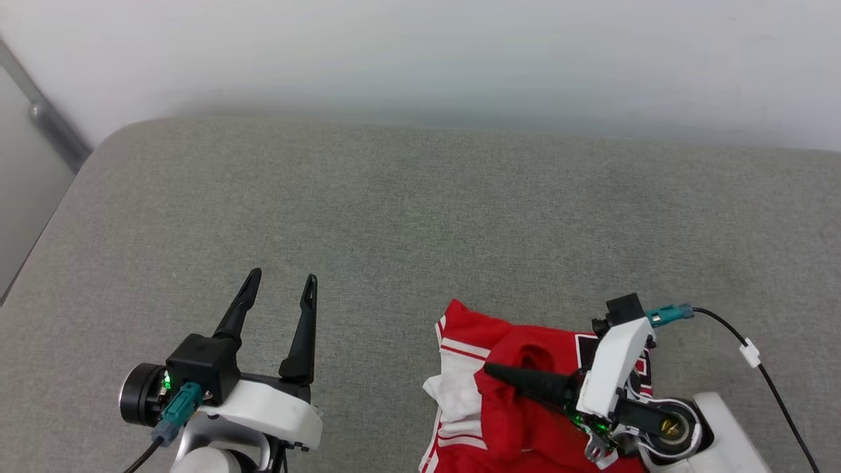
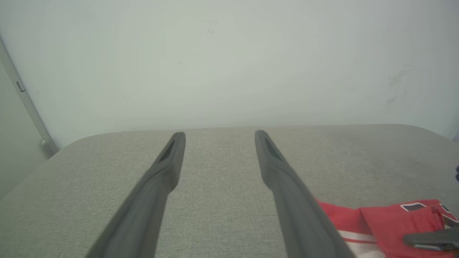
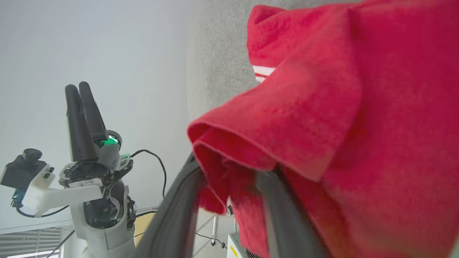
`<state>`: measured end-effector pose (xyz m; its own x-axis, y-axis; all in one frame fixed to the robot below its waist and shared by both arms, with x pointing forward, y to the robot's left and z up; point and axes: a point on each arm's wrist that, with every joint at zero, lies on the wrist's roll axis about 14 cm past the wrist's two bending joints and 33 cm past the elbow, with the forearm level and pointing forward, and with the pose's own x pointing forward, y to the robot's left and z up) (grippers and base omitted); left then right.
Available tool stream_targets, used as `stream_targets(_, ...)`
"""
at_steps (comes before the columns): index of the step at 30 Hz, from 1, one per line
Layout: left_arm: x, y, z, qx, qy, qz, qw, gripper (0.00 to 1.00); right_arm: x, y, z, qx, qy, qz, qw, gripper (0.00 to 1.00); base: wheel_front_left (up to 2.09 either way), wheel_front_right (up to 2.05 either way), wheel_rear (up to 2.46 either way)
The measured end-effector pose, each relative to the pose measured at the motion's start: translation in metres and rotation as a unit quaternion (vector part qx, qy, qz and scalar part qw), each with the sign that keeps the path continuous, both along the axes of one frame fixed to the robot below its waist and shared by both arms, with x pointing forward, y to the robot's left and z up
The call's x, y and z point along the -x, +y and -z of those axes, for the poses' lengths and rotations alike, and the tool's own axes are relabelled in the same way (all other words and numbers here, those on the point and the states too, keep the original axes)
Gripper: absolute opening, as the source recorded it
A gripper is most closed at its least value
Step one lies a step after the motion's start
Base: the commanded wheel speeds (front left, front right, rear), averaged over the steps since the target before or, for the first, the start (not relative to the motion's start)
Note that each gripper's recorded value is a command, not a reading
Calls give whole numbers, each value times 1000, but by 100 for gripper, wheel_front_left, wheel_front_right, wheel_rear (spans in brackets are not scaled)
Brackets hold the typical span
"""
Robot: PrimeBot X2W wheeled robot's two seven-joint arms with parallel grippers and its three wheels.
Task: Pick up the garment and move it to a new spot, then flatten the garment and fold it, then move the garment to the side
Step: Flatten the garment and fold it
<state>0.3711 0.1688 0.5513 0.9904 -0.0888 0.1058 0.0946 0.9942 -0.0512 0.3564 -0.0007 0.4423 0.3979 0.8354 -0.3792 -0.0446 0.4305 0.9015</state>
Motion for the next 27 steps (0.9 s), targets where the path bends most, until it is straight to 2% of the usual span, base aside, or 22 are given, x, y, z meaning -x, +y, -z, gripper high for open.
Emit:
stream_targets(3,-2,3,1,-1,2,-4,1000,100,-6,8,1,12,-13,-6,1000,100,0,0,0)
stream_targets(7,-4,4,3,-1,4,-6,1000,100,-14,13,-10,47,-68,-20,996,100,0,0,0)
stream_targets(9,-4,4,3,-1,3,-7,1000,100,-22,5,-16,83,-113,-19,990,100,0,0,0)
stream_targets(11,-5,4,1,0,1,-7,1000,100,-32,-11,-22,134,-170,-10,976,100,0,0,0)
stream_targets(16,-7,1,-2,1,-5,-4,1000,100,-58,-73,-31,275,-293,44,915,100,0,0,0)
stream_targets(17,-7,1,-2,1,-5,-4,1000,100,-58,-73,-31,275,-293,44,915,100,0,0,0)
stream_targets(18,-7,0,-2,-1,-5,-4,1000,100,-62,-102,-31,316,-310,73,894,100,0,0,0)
stream_targets(19,-7,-1,-1,-1,-4,-4,1000,100,-62,-117,-30,337,-316,86,883,100,0,0,0)
stream_targets(21,-7,-3,-1,-2,-5,-2,1000,100,-62,-143,-38,359,-332,127,863,100,0,0,0)
stream_targets(24,-7,-3,-1,-3,-7,-3,1000,100,-58,-181,-54,388,-361,186,827,100,0,0,0)
stream_targets(27,-7,-2,-1,-7,-7,-6,1000,100,-49,-205,-80,396,-407,249,785,100,0,0,0)
